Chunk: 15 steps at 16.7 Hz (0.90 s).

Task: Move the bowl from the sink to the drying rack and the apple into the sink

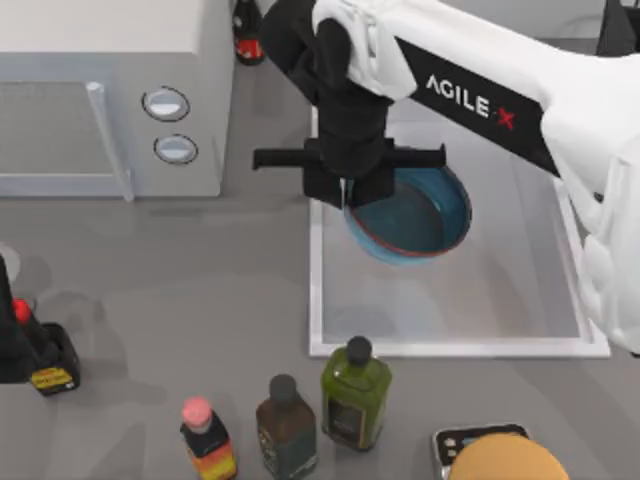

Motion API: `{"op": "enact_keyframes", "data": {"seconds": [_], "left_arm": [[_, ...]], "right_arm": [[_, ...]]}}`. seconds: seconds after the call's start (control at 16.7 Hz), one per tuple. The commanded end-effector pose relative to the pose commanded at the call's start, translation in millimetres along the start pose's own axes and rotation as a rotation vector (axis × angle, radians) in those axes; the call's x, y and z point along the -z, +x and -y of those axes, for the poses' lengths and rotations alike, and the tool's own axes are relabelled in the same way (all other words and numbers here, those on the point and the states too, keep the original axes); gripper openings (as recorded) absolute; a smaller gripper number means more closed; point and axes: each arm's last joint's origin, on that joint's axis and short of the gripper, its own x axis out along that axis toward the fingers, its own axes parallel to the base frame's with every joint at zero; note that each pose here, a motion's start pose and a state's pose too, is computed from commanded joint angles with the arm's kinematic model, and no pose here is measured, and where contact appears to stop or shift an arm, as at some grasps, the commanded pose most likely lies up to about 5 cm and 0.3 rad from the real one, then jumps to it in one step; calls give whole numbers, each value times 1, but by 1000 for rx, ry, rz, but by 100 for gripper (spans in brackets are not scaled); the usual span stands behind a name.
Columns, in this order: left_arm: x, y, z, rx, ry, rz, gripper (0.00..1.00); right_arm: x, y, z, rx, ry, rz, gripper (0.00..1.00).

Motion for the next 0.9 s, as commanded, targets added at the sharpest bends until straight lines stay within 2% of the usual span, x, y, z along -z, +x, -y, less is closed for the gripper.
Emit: {"op": "enact_keyframes", "data": {"seconds": [0.24, 0.48, 0.66, 0.9], "left_arm": [[0, 0, 0, 0, 0, 0, 100], [0, 0, 0, 0, 0, 0, 100], [0, 0, 0, 0, 0, 0, 100], [0, 0, 0, 0, 0, 0, 100]], "right_arm": [[66, -105, -5, -6, 1, 6, 0], [136, -185, 19, -12, 3, 11, 0], [171, -215, 38, -7, 2, 8, 0], [181, -221, 44, -1, 1, 5, 0]]}}
